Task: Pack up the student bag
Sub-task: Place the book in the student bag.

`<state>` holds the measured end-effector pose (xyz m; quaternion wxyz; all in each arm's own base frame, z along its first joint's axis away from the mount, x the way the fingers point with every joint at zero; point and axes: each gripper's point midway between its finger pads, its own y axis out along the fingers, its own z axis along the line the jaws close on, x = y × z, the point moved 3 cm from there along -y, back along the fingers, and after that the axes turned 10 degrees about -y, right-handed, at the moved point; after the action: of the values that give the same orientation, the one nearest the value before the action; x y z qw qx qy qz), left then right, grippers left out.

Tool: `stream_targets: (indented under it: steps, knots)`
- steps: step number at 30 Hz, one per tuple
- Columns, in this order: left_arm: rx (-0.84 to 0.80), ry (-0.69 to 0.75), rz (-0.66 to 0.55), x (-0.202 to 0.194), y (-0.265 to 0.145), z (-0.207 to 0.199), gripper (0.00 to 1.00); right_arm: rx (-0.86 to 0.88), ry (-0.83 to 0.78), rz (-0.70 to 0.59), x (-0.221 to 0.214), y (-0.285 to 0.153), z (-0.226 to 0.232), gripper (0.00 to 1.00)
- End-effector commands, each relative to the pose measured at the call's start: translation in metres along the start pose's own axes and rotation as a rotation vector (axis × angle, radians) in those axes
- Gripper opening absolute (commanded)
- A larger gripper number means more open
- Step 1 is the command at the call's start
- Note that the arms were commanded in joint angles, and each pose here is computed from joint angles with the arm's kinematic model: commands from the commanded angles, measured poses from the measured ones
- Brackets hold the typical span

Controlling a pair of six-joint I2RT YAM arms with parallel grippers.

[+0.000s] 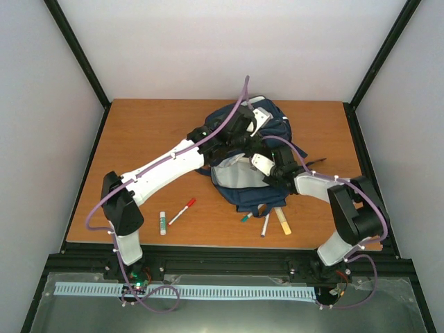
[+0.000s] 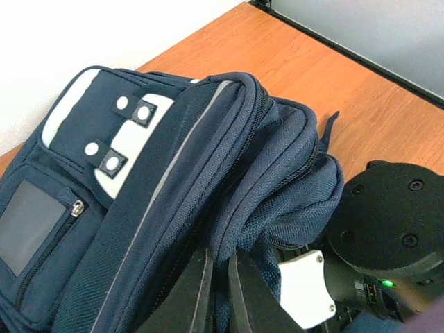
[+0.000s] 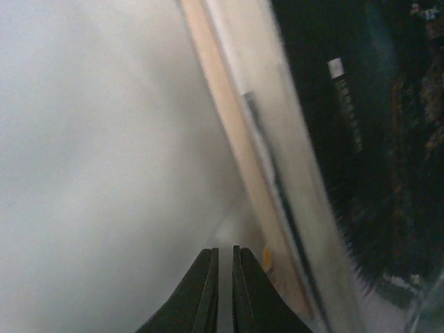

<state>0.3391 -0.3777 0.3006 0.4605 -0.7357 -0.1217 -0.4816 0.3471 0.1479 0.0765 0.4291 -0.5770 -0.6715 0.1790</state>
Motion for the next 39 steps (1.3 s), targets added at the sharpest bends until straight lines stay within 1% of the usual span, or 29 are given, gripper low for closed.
stream_targets:
  steps: [1,4,7,11,14,19,24,27,30,32,36,39]
  knots:
    - [-0.022,-0.034,-0.172,0.05,-0.039,-0.001,0.01,-0.155,0.003,-0.023,0.019,0.012,-0.042,0.07]
    - [-0.015,-0.03,-0.171,0.049,-0.038,0.0,0.01,-0.179,0.022,-0.013,0.024,0.019,-0.056,0.07]
    - [-0.006,-0.028,-0.165,0.048,-0.036,0.001,0.01,-0.179,0.025,-0.008,0.027,0.024,-0.061,0.07]
    - [0.005,-0.025,-0.165,0.047,-0.033,0.002,0.01,-0.147,0.02,-0.004,0.025,0.023,-0.052,0.07]
    - [0.019,-0.027,-0.161,0.046,-0.03,0.006,0.01,-0.109,0.007,-0.025,0.026,0.008,-0.039,0.1]
    - [0.098,-0.056,-0.148,0.044,-0.021,0.024,0.01,0.084,-0.004,-0.11,0.025,-0.025,0.009,0.22]
    - [0.162,-0.087,-0.09,0.039,-0.011,0.048,0.01,0.181,-0.008,-0.154,0.017,-0.069,0.042,0.33]
    - [0.309,-0.044,-0.035,0.027,-0.008,0.071,0.01,0.241,0.01,-0.204,0.02,-0.101,0.056,0.38]
    - [0.418,-0.009,0.037,0.008,-0.006,0.095,0.01,0.222,0.05,-0.247,0.026,-0.129,0.054,0.42]
    - [0.462,-0.027,0.066,0.0,-0.007,0.113,0.01,0.168,0.084,-0.254,0.027,-0.143,0.045,0.45]
    - [0.47,-0.062,0.1,-0.012,-0.008,0.131,0.01,0.059,0.183,-0.254,0.027,-0.161,0.026,0.48]
    - [0.439,-0.069,0.142,-0.028,-0.006,0.129,0.01,-0.006,0.269,-0.218,0.021,-0.161,0.013,0.49]
